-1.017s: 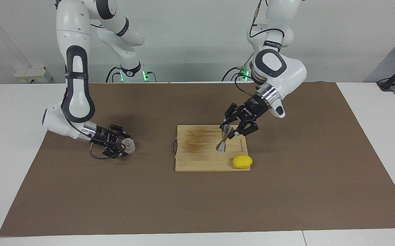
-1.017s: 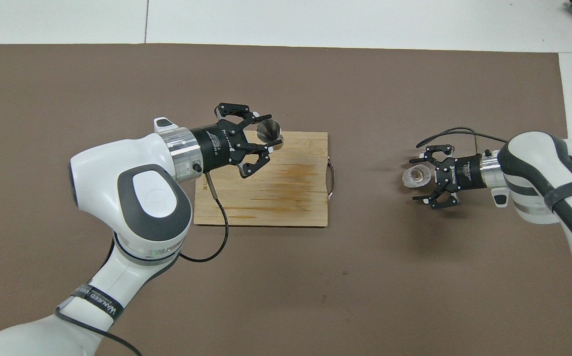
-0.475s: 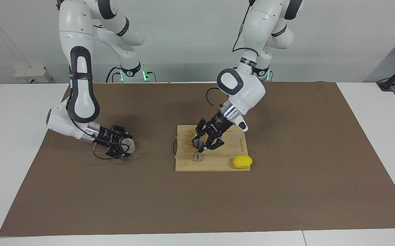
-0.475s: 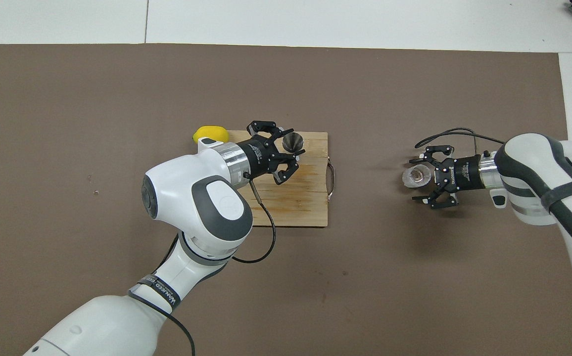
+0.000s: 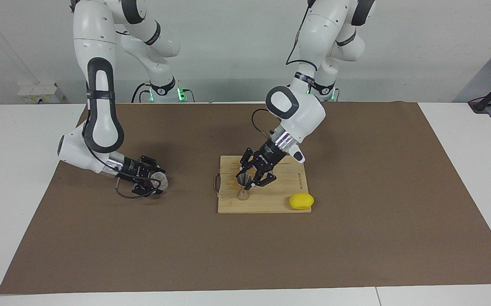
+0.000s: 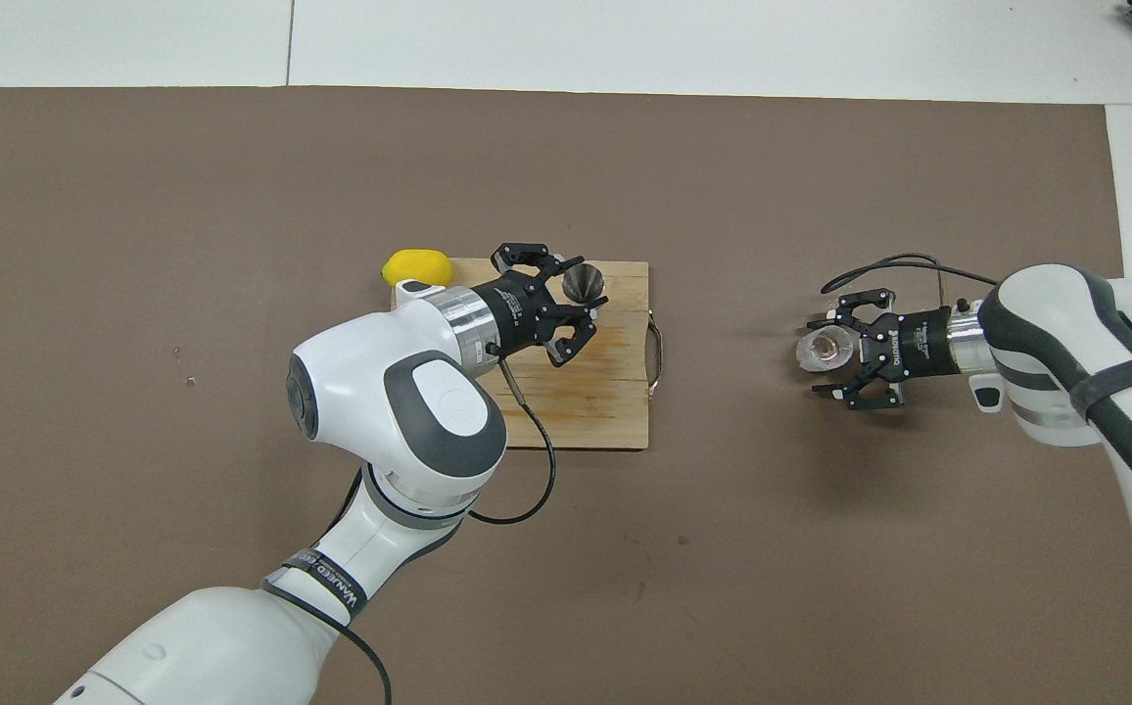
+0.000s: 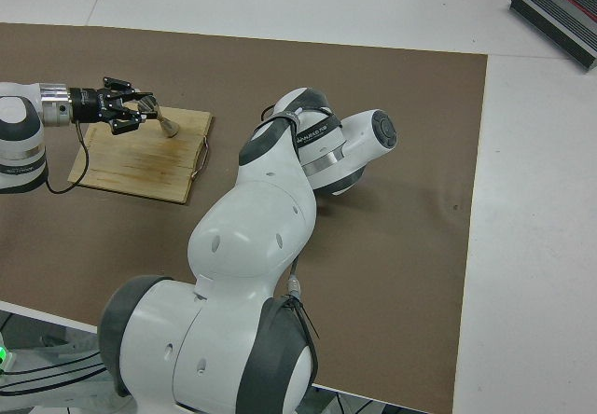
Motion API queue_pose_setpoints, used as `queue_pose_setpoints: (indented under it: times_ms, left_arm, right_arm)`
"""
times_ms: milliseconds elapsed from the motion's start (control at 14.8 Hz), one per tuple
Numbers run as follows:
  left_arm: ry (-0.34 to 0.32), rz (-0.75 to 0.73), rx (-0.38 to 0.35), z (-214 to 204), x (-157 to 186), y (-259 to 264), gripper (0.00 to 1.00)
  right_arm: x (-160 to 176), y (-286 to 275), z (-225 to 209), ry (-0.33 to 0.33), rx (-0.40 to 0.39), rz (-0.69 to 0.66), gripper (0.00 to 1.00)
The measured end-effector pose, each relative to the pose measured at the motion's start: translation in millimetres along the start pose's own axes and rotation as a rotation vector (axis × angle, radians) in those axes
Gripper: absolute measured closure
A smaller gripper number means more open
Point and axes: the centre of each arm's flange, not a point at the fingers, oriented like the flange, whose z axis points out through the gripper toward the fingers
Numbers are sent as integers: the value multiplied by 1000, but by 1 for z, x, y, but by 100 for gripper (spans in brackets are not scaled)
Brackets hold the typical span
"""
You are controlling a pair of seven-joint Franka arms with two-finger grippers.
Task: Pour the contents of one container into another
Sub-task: 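Place the metal cup on the wooden board with the left gripper, then withdraw the left gripper while the right gripper lifts the glass cup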
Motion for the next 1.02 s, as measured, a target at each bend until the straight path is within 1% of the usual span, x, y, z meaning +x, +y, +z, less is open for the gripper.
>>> queue_pose_setpoints:
  times_ms: [68, 136, 203, 271, 339, 407, 475, 542, 610, 746, 814, 1017]
  left_arm:
    - [1, 4, -2, 1, -1, -3, 49]
    - [2, 9, -2, 2, -2, -5, 49]
    - [3, 15, -3, 2, -2, -7, 49]
    - [4, 19, -6, 2, -3, -7, 49]
    - [5, 22, -11, 2, -3, -6, 49]
    - [6, 23, -15, 1, -2, -6, 49]
    - [8, 25, -16, 2, -2, -7, 49]
    - [11, 26, -16, 2, -1, -8, 49]
    - [13, 28, -17, 3, 0, -9, 49]
    - [14, 34, -20, 3, -1, -9, 45]
    - [14, 36, -21, 2, -1, -9, 37]
    - [11, 39, -22, 2, -3, -9, 4]
  right_arm:
    - [0, 0, 0, 0, 0, 0, 27]
    - [0, 0, 0, 0, 0, 0, 27]
    - [0, 0, 0, 1, 1, 0, 33]
    - [0, 0, 0, 1, 1, -1, 33]
    - [0, 0, 0, 1, 2, -3, 36]
    - [0, -1, -1, 2, 3, -5, 43]
    - [0, -1, -1, 2, 4, -8, 43]
    - [-1, -1, -2, 2, 5, -12, 48]
    - [-2, -2, -3, 3, 7, -14, 49]
    - [-6, -3, -8, 6, 16, -22, 49]
    - [-9, -5, -11, 7, 23, -28, 49]
    - [-22, -9, -25, 12, 46, -34, 49]
